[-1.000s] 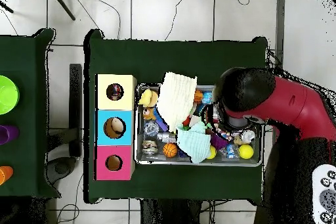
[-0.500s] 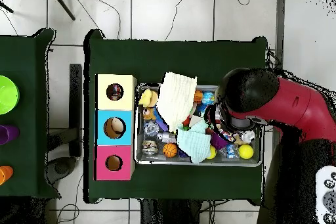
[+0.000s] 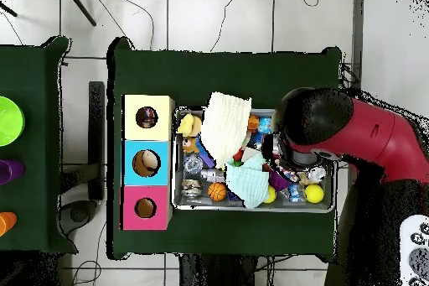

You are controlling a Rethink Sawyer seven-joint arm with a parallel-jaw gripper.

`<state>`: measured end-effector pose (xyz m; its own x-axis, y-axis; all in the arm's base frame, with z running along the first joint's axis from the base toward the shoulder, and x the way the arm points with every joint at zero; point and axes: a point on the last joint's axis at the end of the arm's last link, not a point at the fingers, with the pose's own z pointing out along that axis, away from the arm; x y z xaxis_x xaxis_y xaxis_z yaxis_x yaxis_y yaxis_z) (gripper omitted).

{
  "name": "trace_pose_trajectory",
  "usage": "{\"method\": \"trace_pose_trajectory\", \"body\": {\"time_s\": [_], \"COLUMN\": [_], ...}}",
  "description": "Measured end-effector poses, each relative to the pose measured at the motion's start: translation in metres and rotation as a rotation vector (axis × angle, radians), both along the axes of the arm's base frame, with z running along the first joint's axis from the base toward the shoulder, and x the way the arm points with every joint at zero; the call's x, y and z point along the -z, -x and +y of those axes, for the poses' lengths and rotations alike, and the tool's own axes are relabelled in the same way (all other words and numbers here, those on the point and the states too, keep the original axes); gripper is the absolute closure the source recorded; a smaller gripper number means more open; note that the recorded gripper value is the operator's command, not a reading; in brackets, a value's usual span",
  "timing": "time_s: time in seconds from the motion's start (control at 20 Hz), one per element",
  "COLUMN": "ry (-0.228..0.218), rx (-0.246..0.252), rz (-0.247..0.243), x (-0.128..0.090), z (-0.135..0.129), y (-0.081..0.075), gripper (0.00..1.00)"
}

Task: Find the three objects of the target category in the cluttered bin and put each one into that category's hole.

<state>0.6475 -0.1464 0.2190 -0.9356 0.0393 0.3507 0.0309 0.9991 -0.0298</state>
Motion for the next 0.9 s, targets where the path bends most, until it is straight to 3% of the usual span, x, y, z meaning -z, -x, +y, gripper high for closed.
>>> {"method": "trace_pose_trajectory", "body": {"time_s": [0.9], "ry": [0.006], "rx": [-0.004], "rz": [-0.012], "x": [-0.0088], "z": [0.004], "y": [-0.0015], "gripper": [1.0]}}
